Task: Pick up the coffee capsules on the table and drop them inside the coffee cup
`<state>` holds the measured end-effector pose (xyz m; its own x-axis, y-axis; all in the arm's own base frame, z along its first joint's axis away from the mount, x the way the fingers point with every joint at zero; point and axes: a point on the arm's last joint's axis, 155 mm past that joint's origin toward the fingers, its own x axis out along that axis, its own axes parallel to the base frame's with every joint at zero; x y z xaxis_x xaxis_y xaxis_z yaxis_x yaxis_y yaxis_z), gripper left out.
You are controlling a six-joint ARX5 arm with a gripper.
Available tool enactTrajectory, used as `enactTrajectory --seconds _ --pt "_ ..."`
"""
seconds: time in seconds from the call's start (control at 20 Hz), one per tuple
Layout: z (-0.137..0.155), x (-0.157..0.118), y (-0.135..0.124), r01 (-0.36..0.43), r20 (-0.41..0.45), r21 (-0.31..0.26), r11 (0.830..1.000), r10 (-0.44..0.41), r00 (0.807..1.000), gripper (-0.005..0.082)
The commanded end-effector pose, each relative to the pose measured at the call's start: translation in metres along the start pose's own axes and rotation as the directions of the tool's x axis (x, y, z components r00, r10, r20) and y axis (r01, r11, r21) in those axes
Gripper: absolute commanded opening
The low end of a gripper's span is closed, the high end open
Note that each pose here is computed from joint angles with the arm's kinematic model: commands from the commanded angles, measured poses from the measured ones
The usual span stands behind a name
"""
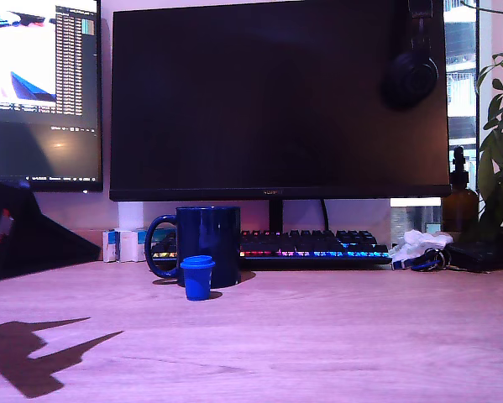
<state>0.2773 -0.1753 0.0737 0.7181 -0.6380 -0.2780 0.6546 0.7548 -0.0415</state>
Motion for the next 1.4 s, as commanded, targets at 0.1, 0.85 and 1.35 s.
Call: enactTrajectory --seconds 0.1,0.85,1.35 --pt "-0.009 0.006 0.000 0.007 -0.020 -0.007 1.000 -0.007 1.000 0.0510" --pt "-0.014 0.062 -0.001 0.084 -0.055 -0.014 0.996 -0.084 0.995 0.0498" --pt "-0.007 0.093 -0.008 0.129 -0.084 -0.009 0.992 -0.129 0.988 0.0498"
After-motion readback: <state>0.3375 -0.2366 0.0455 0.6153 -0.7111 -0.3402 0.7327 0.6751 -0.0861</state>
